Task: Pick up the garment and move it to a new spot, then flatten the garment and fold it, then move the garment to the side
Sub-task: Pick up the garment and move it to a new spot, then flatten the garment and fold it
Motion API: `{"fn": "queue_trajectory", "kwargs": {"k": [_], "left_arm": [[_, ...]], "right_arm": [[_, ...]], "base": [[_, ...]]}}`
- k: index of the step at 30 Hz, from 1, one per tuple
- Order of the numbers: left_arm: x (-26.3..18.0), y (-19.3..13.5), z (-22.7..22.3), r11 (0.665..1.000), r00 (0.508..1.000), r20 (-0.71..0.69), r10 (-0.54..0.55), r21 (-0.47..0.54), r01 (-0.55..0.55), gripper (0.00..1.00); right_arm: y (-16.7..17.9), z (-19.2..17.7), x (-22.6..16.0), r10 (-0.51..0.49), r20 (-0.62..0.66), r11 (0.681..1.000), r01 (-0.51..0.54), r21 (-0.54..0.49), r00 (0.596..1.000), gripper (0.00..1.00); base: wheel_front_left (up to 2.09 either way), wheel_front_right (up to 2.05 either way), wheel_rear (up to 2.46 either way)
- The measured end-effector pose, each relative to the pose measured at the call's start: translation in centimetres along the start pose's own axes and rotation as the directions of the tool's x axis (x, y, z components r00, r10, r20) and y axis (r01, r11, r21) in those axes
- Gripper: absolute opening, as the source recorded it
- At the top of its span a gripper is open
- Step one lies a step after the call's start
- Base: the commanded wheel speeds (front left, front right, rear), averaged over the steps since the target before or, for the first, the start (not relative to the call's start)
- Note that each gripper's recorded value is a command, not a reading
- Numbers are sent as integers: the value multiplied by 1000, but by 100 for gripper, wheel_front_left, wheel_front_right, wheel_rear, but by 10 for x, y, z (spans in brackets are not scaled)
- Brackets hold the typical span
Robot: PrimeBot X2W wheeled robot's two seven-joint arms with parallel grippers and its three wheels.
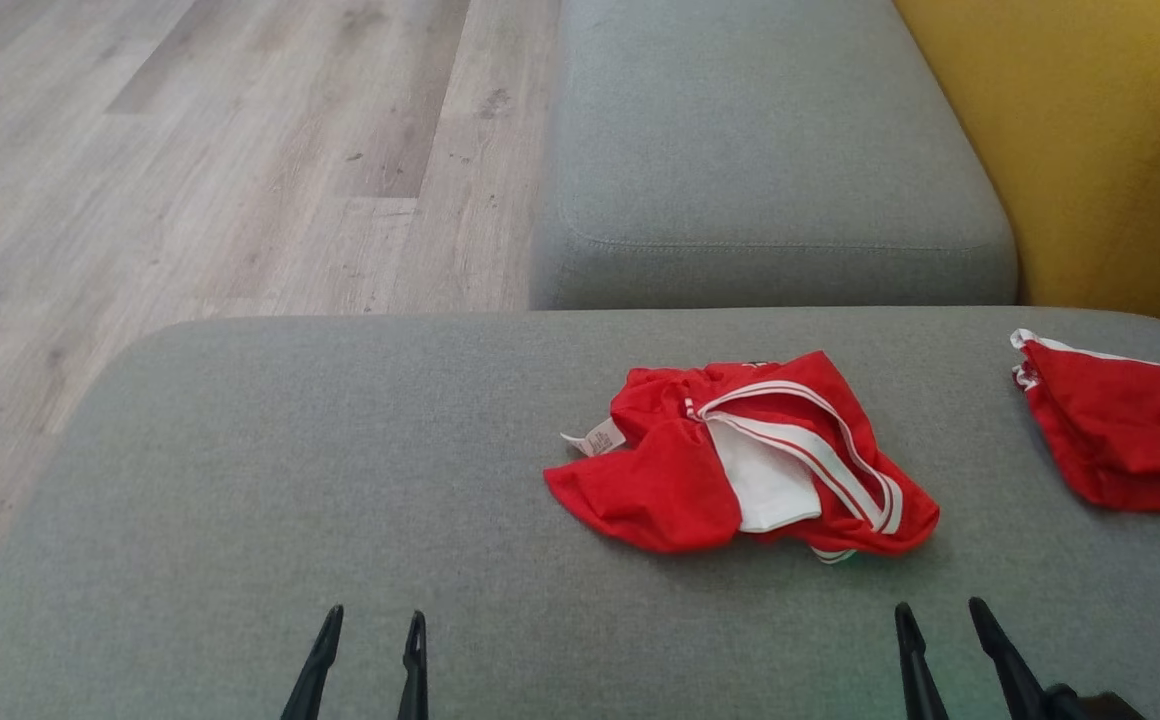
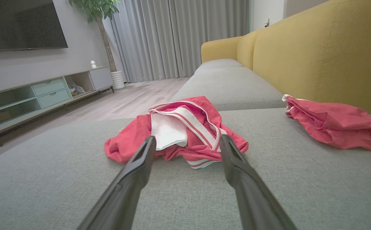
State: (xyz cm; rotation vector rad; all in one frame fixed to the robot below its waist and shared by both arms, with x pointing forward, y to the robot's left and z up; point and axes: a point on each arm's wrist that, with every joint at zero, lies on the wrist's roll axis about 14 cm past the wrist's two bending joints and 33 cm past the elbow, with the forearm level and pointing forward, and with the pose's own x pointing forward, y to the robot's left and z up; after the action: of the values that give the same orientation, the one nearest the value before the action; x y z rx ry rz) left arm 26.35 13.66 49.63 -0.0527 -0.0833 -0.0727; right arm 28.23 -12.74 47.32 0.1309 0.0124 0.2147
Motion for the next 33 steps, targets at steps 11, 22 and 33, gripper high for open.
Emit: {"fn": "queue_trajectory", "kwargs": {"k": [11, 22, 33], "left_arm": [[4, -10, -7, 999, 999, -24, -35, -28, 35, 100], [44, -112, -7, 920, 924, -46, -381, -120, 373, 100], [87, -238, -19, 703, 698, -100, -709, -185, 687, 100]], "right_arm": [[-7, 0, -6, -31, 4, 999, 31, 7, 1000, 100], [-36, -9, -37, -180, -9, 984, 180, 13, 984, 100], [-77, -6, -68, -382, -9, 924, 382, 2, 924, 100]], "base": [[0, 0, 0], [0, 0, 0], [0, 0, 0]]}}
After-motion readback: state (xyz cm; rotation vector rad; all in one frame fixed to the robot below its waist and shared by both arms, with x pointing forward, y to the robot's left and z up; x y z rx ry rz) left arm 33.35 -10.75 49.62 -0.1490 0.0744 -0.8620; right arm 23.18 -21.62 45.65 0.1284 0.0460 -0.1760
